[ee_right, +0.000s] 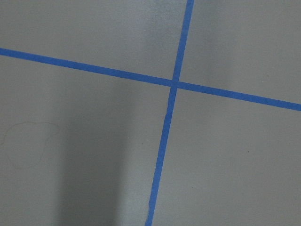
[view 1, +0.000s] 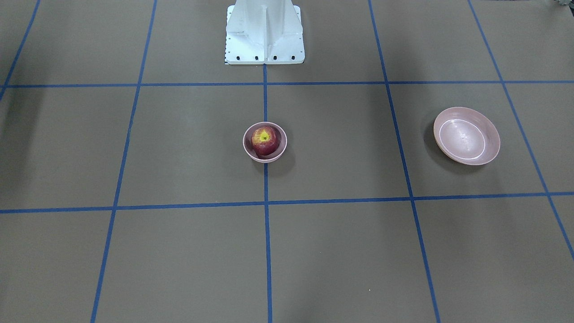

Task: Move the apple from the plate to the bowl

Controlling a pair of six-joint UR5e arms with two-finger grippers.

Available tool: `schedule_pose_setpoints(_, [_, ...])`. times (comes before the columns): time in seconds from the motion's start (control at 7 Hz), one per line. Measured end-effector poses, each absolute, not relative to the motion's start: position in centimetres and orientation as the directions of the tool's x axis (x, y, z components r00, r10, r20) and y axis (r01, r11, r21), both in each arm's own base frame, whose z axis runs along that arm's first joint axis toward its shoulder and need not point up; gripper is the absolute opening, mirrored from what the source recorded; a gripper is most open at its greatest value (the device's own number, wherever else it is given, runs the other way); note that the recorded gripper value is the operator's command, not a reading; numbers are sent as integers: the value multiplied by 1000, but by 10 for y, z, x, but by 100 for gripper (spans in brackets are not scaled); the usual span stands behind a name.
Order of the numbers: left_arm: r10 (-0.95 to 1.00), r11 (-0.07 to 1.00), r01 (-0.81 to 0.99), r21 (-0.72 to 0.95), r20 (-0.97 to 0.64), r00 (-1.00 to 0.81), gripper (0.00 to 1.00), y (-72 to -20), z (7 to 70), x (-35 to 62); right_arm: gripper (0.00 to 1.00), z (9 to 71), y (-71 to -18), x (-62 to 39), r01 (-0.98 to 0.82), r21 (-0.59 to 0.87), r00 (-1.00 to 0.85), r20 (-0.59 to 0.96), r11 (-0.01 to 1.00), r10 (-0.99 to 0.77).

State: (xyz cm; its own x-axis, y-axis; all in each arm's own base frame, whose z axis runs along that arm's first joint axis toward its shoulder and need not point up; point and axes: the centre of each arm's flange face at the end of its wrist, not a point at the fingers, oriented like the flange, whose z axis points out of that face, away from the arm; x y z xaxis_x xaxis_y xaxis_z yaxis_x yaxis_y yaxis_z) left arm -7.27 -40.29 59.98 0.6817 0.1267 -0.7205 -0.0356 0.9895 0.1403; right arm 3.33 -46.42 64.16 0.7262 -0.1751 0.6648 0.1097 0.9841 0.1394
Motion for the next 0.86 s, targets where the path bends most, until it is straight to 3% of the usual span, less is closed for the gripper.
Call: schedule_pose_setpoints(0.86, [122,991,-41,129,-722,681,98,-403,608,-72,100,643,-464,33,109,137,727,664,984,-173])
